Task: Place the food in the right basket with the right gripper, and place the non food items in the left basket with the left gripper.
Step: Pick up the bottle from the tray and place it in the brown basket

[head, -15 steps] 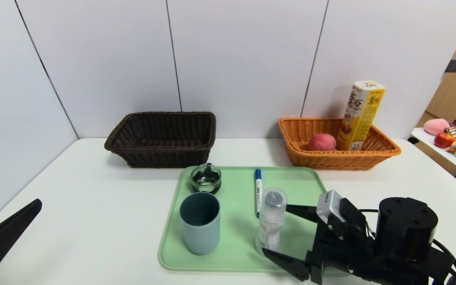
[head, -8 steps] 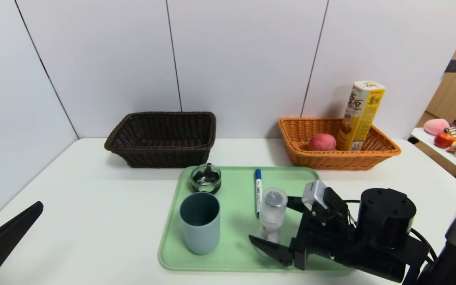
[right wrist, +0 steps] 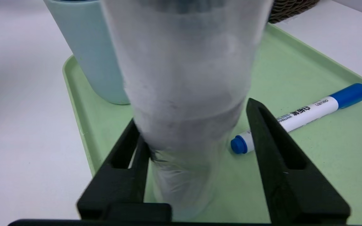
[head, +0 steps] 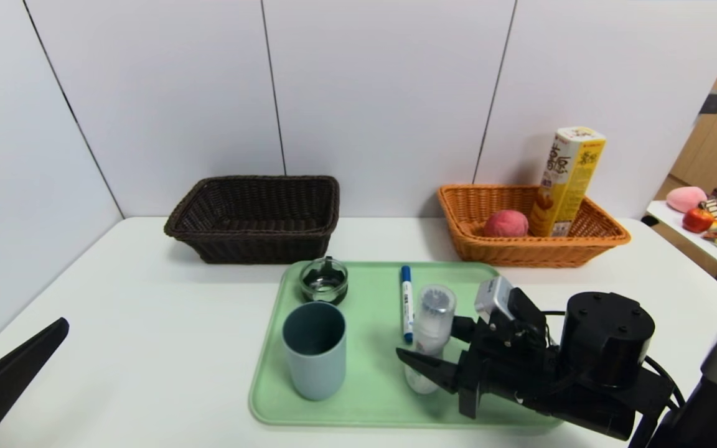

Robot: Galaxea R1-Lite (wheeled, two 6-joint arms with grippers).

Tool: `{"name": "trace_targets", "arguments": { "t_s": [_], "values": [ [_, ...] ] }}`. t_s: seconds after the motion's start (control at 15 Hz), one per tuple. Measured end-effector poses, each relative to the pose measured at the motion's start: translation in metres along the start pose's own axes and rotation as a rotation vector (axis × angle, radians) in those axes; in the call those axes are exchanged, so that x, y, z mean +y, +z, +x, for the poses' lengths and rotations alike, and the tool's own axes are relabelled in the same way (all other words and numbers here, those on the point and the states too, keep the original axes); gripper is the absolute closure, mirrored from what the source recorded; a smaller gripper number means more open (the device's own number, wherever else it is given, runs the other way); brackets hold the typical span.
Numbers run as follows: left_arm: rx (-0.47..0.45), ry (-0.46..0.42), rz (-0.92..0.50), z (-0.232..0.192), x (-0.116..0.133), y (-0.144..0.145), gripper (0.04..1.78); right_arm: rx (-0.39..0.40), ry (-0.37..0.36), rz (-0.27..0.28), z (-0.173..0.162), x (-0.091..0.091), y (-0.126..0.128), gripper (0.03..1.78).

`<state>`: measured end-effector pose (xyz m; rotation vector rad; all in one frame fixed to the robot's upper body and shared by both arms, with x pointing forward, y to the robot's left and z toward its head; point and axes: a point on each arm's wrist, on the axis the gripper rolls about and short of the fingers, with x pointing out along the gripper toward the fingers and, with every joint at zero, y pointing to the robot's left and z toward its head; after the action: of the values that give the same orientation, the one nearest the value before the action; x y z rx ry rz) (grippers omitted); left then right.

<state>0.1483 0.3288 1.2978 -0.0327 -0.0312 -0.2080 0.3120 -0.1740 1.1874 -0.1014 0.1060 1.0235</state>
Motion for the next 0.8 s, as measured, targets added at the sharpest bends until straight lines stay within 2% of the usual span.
{"name": "trace_targets", "arguments": {
  "t_s": [0.2, 0.4, 0.6, 0.8],
  "values": [
    [-0.001, 0.000, 0.000, 0.000, 0.000, 0.000, 0.13, -0.003, 0.007, 0.000, 0.000, 0.002, 0.001, 1.20],
    [-0.001, 0.000, -0.001, 0.000, 0.000, 0.000, 0.13, -0.043, 0.018, -0.005, 0.000, 0.006, 0.012, 1.19],
    [0.001, 0.000, -0.002, 0.000, 0.000, -0.001, 0.13, -0.183, -0.001, -0.020, 0.005, 0.008, 0.051, 1.19],
    [0.003, 0.000, -0.002, 0.000, 0.000, -0.001, 0.13, -0.244, -0.023, -0.030, 0.012, 0.003, 0.096, 1.19]
  ]
}}
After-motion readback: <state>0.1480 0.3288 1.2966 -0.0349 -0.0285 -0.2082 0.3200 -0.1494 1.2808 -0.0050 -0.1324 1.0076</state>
